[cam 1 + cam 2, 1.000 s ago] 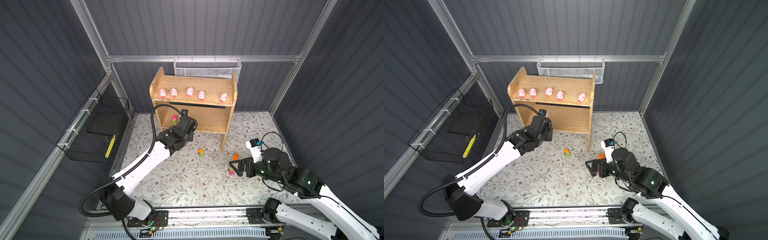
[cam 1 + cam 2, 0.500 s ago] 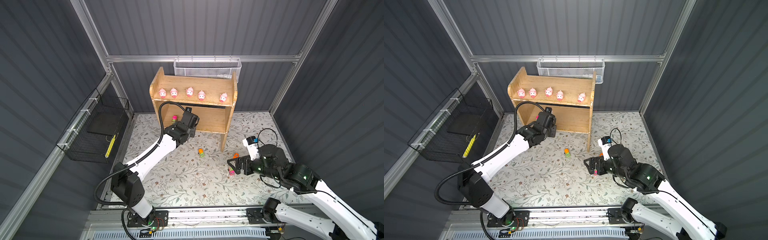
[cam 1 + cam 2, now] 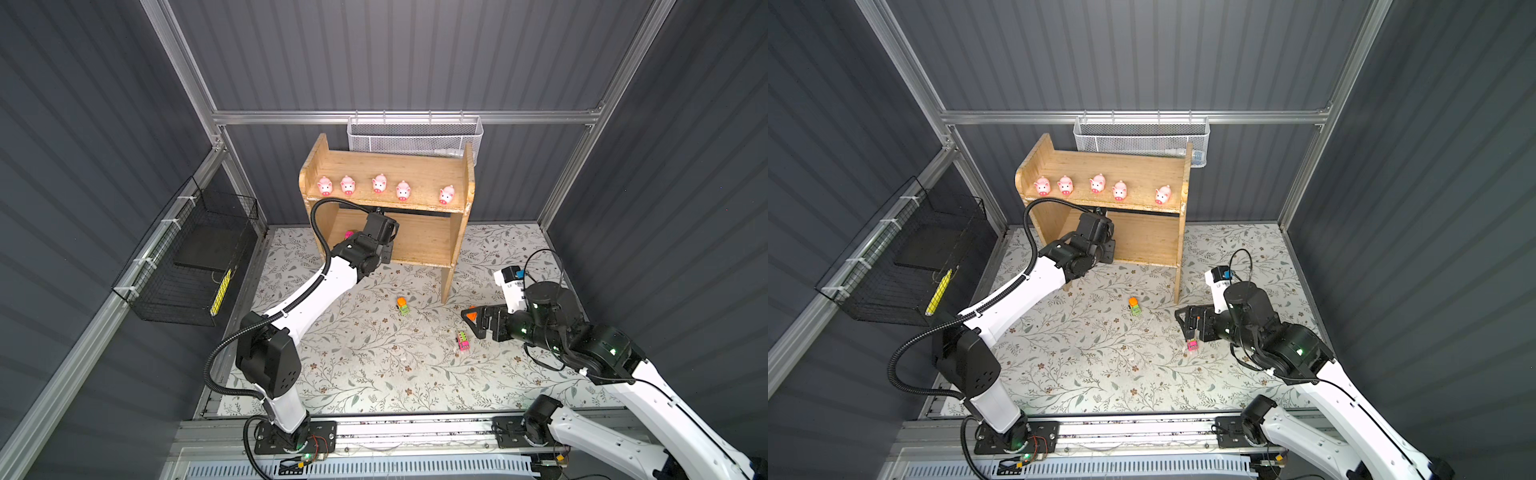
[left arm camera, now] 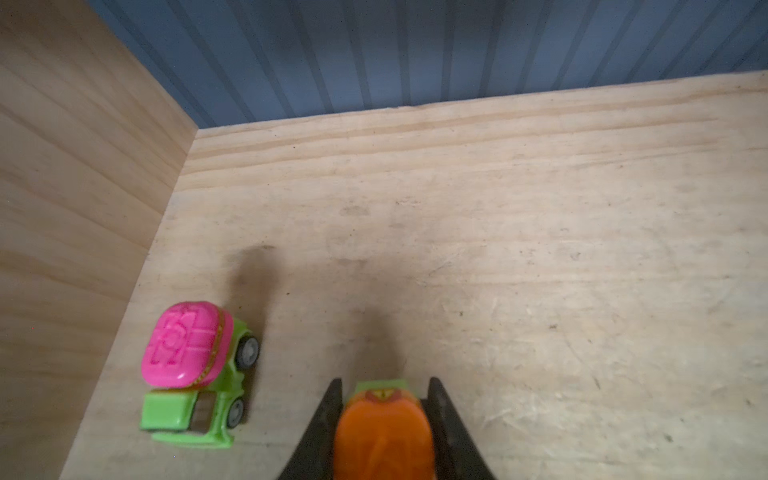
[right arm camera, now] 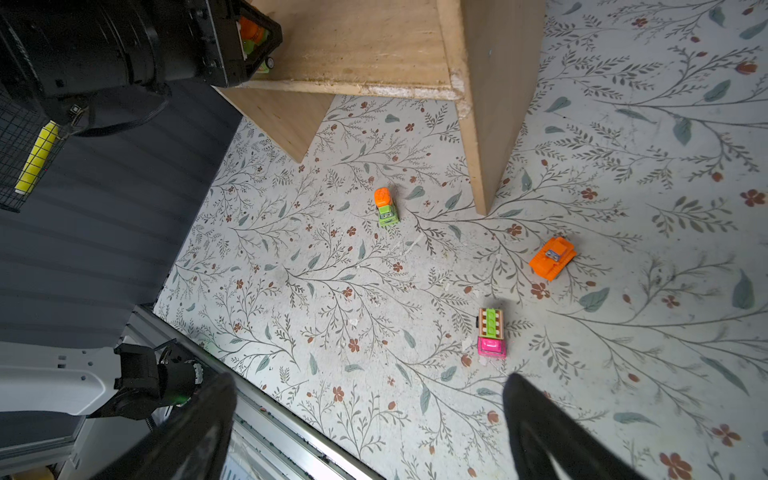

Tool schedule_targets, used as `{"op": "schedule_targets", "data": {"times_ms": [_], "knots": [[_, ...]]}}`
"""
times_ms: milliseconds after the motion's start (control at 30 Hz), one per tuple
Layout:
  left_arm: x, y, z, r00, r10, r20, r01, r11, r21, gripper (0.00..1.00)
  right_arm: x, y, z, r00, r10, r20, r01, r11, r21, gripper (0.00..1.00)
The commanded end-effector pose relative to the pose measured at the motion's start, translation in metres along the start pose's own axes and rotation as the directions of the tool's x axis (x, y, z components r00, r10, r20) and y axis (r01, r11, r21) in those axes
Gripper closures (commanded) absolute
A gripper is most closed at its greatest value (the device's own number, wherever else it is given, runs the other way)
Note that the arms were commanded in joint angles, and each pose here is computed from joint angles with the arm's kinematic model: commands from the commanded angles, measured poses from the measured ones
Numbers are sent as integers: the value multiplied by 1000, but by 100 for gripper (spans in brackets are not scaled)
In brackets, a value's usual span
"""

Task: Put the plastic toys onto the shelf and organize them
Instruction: 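Lower the held truck beside the pink-and-green truck on the shelf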

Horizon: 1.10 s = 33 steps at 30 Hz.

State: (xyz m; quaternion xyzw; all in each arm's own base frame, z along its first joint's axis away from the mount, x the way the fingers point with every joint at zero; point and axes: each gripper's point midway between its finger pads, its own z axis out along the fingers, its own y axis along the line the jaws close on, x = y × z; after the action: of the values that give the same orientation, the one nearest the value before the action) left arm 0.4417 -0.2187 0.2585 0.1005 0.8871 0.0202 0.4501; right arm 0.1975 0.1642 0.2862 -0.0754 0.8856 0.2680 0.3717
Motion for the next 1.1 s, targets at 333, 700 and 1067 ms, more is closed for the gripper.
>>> {"op": "schedule_targets", "data": {"times_ms": [333, 700, 1067], "knots": [[-7, 13, 17, 1000, -25, 2, 25, 1000, 10, 77, -7, 1, -1, 1000, 3, -3, -3, 1000, -20, 1], [-4, 22, 25, 999, -48, -5, 48, 999, 20, 73, -9, 3, 5, 1000, 15, -10, -16, 999, -27, 1], [1, 20, 26, 998, -60, -14, 60, 998, 36, 65, -8, 3, 7, 1000, 24, -18, -25, 999, -27, 1]]}}
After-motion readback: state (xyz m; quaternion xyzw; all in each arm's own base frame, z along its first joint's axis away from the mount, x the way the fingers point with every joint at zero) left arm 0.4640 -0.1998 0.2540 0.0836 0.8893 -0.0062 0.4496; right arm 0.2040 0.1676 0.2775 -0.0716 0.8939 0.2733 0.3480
